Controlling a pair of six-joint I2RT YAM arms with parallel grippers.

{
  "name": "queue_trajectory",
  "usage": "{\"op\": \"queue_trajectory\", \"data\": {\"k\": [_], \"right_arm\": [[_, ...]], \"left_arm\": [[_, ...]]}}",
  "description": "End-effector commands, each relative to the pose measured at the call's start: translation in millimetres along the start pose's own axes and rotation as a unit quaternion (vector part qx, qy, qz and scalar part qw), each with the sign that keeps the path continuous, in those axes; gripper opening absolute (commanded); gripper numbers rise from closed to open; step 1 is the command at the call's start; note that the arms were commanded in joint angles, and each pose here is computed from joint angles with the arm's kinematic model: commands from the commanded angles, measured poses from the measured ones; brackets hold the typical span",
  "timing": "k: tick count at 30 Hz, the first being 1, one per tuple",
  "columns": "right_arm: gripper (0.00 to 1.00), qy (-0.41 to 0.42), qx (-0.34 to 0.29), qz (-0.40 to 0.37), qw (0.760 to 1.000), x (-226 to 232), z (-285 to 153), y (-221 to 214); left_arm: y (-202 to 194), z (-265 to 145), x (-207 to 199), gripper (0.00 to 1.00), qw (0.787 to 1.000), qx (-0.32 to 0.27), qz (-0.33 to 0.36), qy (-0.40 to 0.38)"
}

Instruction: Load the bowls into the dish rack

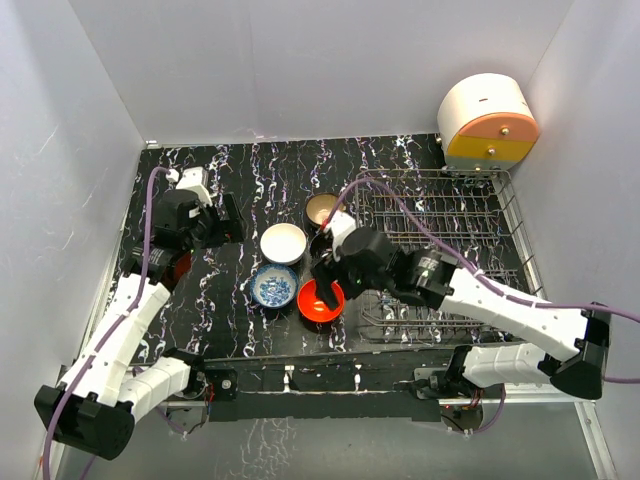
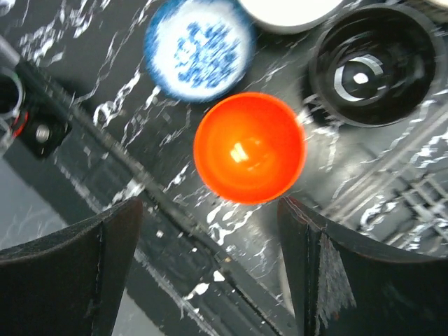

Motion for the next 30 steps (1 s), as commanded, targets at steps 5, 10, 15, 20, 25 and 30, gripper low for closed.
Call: {"op": "queue_trajectory", "data": {"k": [5, 10, 15, 20, 25, 30], "right_arm": [[0.78, 0.05, 0.047, -0.037, 0.997, 52, 35, -38], [0.77, 0.035, 0.072, -0.053, 0.995, 54, 67, -51], [0.72, -0.009, 0.078, -0.087, 0.993, 46, 96, -55], [0.69, -0.02, 0.093, -0.111, 0.989, 45, 118, -63], [0.6, -0.037, 0.095, -0.123, 0.987, 39, 133, -72], [0.48, -0.044, 0.095, -0.135, 0.985, 36, 142, -77]], "left_arm": [[11, -25, 3, 0.97, 0.999, -0.031, -0.005, 0.013], [7, -29, 7, 0.97, 0.999, -0.026, -0.002, 0.026], [6, -35, 10, 0.97, 0.999, -0.033, -0.002, 0.029], [3, -36, 12, 0.97, 0.999, -0.027, 0.005, 0.034], [0, -34, 15, 0.97, 0.999, -0.024, 0.007, 0.041], [-4, -33, 17, 0.97, 0.999, -0.023, 0.008, 0.045]]}}
Point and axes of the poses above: each gripper's point midway between its finger pads, its own z axis out along the fingers, its own x axis along the line the jaws close on, y = z × x, the point moved 5 cm from there along -z, back along the fingers, and after that the axes turned 1 degree about z, right-handed, at the moved point
